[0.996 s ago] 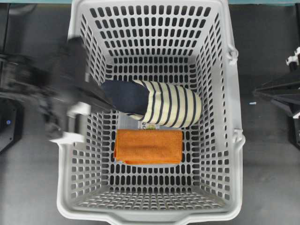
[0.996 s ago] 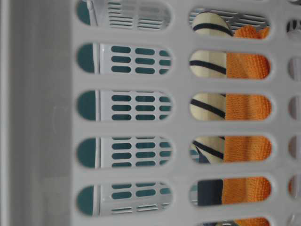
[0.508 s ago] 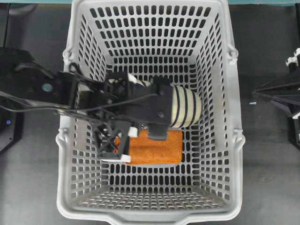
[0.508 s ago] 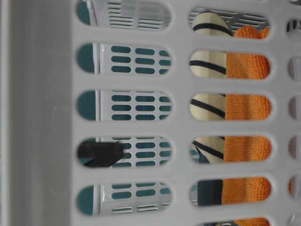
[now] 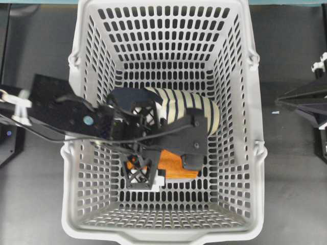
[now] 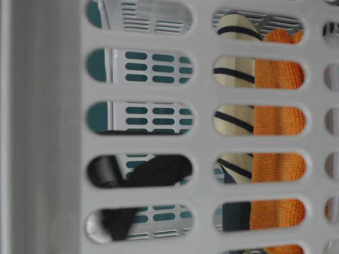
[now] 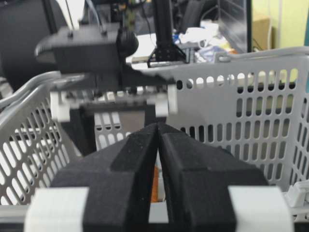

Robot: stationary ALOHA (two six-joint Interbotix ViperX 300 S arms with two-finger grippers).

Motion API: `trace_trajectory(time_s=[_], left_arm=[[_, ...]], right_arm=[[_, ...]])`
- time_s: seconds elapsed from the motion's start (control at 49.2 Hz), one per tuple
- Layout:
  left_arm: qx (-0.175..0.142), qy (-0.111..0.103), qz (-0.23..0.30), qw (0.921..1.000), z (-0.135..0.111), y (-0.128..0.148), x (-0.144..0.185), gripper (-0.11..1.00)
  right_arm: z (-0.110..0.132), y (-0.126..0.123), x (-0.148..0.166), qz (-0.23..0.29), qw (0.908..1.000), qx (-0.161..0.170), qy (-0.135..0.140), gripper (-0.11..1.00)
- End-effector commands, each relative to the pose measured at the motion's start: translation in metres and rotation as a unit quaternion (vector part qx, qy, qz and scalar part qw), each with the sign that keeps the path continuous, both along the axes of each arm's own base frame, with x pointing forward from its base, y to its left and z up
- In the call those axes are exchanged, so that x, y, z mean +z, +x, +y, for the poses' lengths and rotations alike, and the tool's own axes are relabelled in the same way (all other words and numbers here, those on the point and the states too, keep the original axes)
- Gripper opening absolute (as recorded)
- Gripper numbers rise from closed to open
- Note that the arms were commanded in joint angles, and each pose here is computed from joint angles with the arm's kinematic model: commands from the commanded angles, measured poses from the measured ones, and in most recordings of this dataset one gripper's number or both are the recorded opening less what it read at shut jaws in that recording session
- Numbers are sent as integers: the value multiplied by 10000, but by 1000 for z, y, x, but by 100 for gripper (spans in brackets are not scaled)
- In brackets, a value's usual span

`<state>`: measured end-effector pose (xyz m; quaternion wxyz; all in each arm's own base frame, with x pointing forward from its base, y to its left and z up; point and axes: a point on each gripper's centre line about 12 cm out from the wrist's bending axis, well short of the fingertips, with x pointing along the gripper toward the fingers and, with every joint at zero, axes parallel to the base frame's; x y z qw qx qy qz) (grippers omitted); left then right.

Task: Pick up the orange cloth from the shopping basket with the left arm.
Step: 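Lower the left gripper and pinch the orange cloth's edge, then lift the pinched orange cloth upward out of the basket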

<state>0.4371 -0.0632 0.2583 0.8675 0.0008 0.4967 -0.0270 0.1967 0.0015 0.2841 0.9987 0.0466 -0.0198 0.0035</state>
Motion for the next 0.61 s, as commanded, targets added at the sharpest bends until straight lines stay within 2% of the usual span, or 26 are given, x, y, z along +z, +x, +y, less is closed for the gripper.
trace_trajectory(time_s=[0.0, 0.305, 0.589], left_arm=[[3, -30, -98, 9999, -3, 3, -6, 90], [204, -123, 150, 9996, -4, 5, -55, 90], [214, -108, 240, 9994, -3, -1, -64, 86]], right_arm=[[0, 1, 2, -30, 10000, 2, 30, 0], [1, 1, 1, -15, 10000, 18, 30, 0], [1, 0, 0, -23, 10000, 17, 38, 0]])
